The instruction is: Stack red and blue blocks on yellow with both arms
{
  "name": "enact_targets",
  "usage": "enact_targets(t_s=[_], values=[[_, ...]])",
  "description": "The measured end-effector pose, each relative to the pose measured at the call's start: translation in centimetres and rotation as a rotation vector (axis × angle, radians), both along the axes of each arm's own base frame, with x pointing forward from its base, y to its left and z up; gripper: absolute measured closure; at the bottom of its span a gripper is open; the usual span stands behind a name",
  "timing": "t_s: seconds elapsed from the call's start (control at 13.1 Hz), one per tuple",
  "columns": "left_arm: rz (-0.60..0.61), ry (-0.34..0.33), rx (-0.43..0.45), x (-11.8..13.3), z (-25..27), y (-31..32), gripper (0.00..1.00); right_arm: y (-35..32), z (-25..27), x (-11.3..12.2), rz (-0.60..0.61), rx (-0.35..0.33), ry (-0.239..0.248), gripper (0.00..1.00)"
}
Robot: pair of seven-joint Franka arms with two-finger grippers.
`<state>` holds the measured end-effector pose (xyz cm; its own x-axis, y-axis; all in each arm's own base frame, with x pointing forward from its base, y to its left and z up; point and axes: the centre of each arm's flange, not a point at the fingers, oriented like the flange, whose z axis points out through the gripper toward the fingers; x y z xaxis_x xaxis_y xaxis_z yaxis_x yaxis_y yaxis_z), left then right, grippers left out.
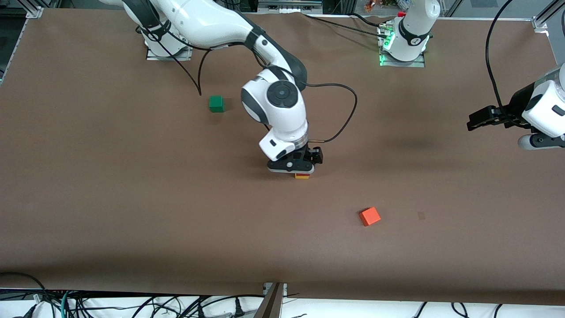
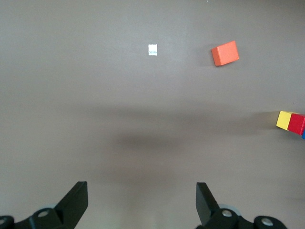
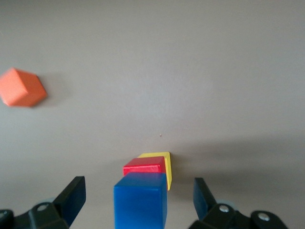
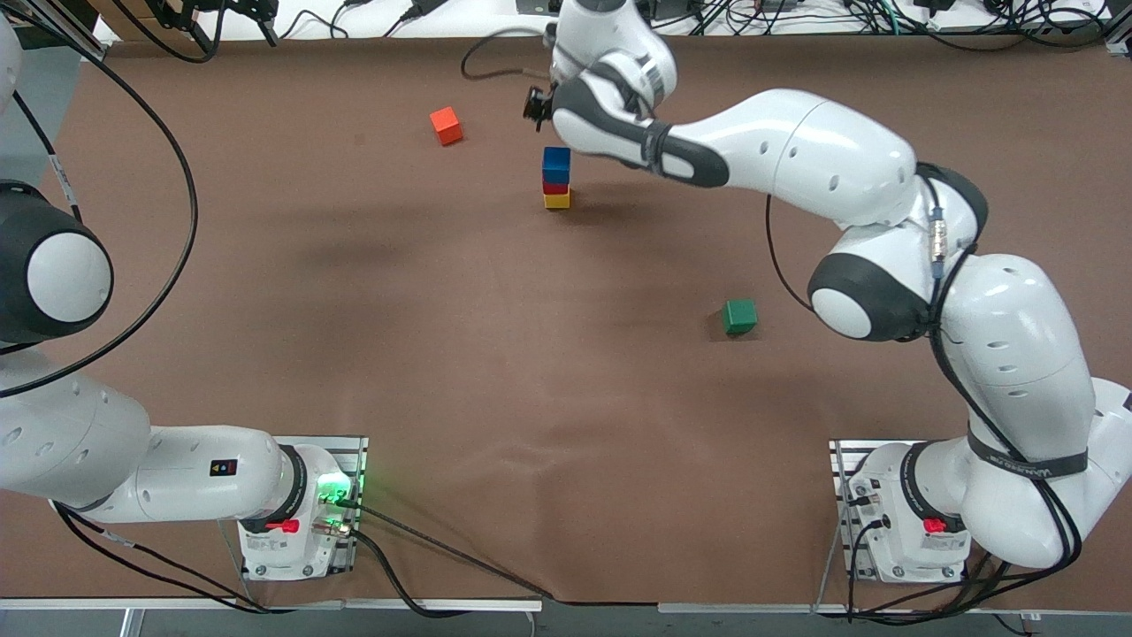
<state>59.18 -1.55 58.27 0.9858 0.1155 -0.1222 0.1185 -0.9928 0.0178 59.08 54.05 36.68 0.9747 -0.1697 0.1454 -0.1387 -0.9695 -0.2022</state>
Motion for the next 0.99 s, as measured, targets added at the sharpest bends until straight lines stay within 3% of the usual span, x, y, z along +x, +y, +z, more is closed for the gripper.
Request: enact_targets(t_s=[0.15,0.46,0.61,0.99], values=[[0.0,0.0,0.0,0.0,0.0,0.0,0.0,-3.7,4.7,1.8,-0.02,0.021,0.031,0.0],[-0.001,-0.001,0.0,0.0,0.0,0.0,0.0,-13.2,11.5,4.1,0.021,-0.043,0.135,0.0],[-0.001,-0.001,0.0,0.0,0.0,0.0,0.0,-17.0,14.2,3.9,0.043,-0.019,0.205,0.0],[-0.001,-0.001,0.0,0.0,0.0,0.0,0.0,-27.6,21.6,0.8,0.163,-0.066,0.262,0.0]])
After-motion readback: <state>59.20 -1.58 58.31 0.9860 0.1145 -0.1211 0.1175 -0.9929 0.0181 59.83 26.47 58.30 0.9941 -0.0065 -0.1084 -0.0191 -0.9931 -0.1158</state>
